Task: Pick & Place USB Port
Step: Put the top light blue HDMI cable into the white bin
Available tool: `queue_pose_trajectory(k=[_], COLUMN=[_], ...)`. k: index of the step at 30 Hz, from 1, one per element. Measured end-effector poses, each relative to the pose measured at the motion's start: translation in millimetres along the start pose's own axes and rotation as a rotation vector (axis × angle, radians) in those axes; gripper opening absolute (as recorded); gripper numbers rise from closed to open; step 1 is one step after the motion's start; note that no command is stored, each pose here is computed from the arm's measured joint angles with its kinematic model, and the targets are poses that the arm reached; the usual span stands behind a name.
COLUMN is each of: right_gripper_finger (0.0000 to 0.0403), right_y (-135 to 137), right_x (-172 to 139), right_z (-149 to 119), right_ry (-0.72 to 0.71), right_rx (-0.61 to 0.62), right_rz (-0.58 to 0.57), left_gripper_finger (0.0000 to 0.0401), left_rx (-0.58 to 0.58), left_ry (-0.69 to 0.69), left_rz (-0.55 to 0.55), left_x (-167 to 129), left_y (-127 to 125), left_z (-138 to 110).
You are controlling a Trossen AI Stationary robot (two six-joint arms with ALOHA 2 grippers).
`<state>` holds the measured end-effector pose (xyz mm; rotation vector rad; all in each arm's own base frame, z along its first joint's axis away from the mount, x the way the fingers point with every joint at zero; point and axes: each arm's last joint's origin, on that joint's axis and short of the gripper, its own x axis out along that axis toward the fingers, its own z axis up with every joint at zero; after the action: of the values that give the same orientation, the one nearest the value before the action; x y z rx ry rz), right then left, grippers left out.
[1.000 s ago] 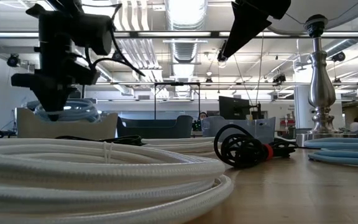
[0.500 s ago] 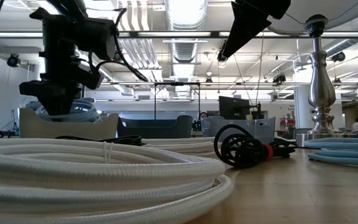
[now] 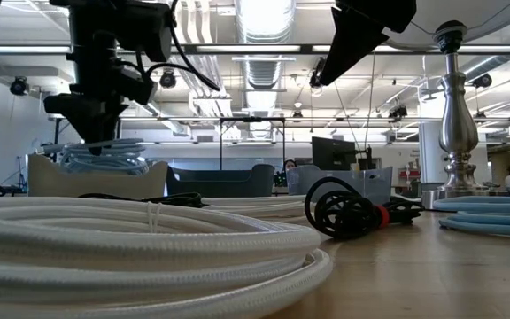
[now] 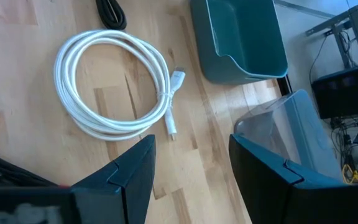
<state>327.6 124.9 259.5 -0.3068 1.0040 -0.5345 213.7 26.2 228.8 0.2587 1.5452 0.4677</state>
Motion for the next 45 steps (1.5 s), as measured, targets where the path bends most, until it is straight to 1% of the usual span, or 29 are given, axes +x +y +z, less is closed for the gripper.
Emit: queue_pose_trajectory(k=[3,7,14,17,21,23,25,27,28,30,31,33,34,36,38,39,41,43,45], right_gripper_finger=[0.0201,0.0201,0.0201,0.0201,0.0201,0.0201,0.0201,0.0201,0.0201,0.0201,0.0201,0.0201,0.0201,0.0201,0.0201,0.0201,0.0201,0.0201,0.0201], right_y=[1,3,4,4,4,4,4,4,4,5,6,8,9,10,11,12,12,11,8], right_x=[1,2,3,3,3,3,3,3,3,3,4,9,11,16,20,21,22,24,31], right_z=[-1,-3,-3,-3,-3,-3,-2,-2,-1,1,3,10,15,23,29,31,36,42,50], right_ry=[0.006,0.022,0.021,0.022,0.021,0.021,0.02,0.016,0.011,-0.006,-0.025,-0.087,-0.127,-0.196,-0.249,-0.271,-0.32,-0.392,-0.482], right_rx=[0.003,0.001,0.002,0.003,0.004,0.004,0.005,0.009,0.013,0.026,0.031,0.049,0.059,0.06,0.043,0.031,0.012,0.028,0.07], right_rz=[0.017,0.043,0.047,0.05,0.05,0.05,0.051,0.053,0.055,0.063,0.067,0.085,0.1,0.134,0.185,0.21,0.232,0.239,0.233], left_gripper_finger=[0.0179,0.0179,0.0188,0.02,0.0208,0.0208,0.0209,0.0209,0.0209,0.0209,0.0209,0.0208,0.0208,0.0207,0.0207,0.0207,0.0207,0.0207,0.0207], left_rx=[0.002,0.007,0.022,0.022,-0.016,-0.009,0.004,0.036,0.026,-0.023,-0.029,0.022,0.034,-0.007,-0.063,-0.068,-0.036,-0.004,-0.006], left_ry=[0.003,0.032,0.056,0.049,0.002,-0.023,-0.014,0.049,0.077,0.063,0.048,0.048,0.048,0.032,-0.002,-0.018,-0.044,-0.041,-0.04], left_rz=[-0.001,-0.03,-0.006,0.007,0.008,0.006,-0.002,0.03,0.07,0.135,0.137,0.117,0.126,0.169,0.173,0.16,0.105,0.067,0.053], left_x=[1,8,13,6,-8,-10,-9,-9,-11,-13,-14,-13,-13,-16,-18,-18,-18,-18,-18], left_y=[-1,-4,-6,-3,1,2,3,4,5,8,9,8,8,9,9,8,6,5,5], left_z=[-1,-3,-4,-2,3,5,4,-2,-6,-8,-7,-6,-6,-5,-2,0,3,3,3])
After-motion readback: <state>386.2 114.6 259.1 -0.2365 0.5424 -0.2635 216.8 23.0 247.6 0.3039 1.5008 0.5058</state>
